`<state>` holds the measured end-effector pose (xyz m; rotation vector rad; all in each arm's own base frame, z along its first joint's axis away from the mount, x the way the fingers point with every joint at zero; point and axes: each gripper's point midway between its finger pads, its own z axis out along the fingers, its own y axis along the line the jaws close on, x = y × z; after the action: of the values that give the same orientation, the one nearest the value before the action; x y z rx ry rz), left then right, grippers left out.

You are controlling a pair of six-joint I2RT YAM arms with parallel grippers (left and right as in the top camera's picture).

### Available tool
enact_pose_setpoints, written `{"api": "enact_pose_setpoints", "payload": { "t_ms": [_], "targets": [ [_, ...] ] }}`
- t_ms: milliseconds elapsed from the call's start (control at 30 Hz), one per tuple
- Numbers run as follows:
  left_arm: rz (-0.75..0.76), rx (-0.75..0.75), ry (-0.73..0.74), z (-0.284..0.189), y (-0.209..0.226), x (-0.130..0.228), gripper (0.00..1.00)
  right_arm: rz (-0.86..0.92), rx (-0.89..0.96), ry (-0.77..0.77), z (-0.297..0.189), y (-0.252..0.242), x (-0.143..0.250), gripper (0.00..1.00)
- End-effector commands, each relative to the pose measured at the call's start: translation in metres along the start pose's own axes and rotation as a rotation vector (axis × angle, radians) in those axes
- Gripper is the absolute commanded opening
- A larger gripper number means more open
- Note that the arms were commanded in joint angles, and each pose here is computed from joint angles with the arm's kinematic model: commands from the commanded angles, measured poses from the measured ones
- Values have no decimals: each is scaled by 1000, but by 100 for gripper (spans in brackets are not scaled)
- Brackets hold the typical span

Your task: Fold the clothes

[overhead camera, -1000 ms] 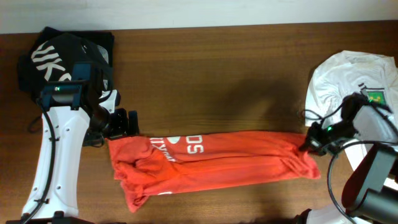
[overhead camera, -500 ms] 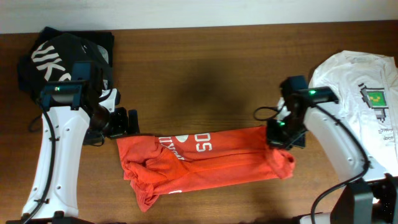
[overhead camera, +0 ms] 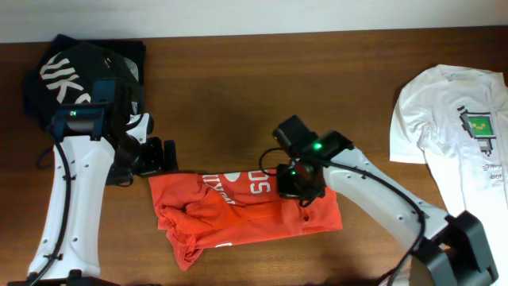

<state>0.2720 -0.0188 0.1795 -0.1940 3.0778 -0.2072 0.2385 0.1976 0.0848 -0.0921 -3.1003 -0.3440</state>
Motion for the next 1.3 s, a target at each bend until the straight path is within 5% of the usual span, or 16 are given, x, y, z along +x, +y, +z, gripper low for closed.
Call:
{"api": "enact_pose_setpoints", "payload": {
  "t_ms": [0, 33, 67, 100, 233, 333, 533, 833, 1000, 1067, 1133, 1267],
  "targets": [
    [7, 3, 6, 2, 0, 0, 99, -2, -7, 10, 9, 13, 5, 13],
    [7, 3, 6, 2, 0, 0, 99, -19, -20, -2, 10, 19, 5, 17],
    [7, 3, 5, 2, 0, 0, 99, -32, -28, -9, 11, 23, 5, 51],
    [7, 3, 6, 2, 0, 0, 99, -47, -38, -8, 11, 27, 6, 74],
    [7, 3, 6, 2, 0, 0, 99, -124, -3, -11, -18, 25, 1, 81],
    [7, 3, 6, 2, 0, 0, 99, -99, 139, -45, -56, -5, -12, 99],
    [7, 3, 5, 2, 0, 0, 99, -59, 105, 86, -21, -19, 13, 100],
    [7, 3, 6, 2, 0, 0, 99, -53, -70, 57, 24, 1, 8, 64],
    [7, 3, 6, 2, 0, 0, 99, -43, -63, 61, 32, 1, 4, 63],
    [7, 3, 6, 2, 0, 0, 99, -37, -56, 70, 42, 1, 1, 49],
    [7, 3, 5, 2, 0, 0, 99, -51, -85, 24, 47, 9, -12, 10],
    [7, 4, 2, 2, 0, -1, 99, -130, -155, -82, 44, 28, -37, 4]
  ]
}}
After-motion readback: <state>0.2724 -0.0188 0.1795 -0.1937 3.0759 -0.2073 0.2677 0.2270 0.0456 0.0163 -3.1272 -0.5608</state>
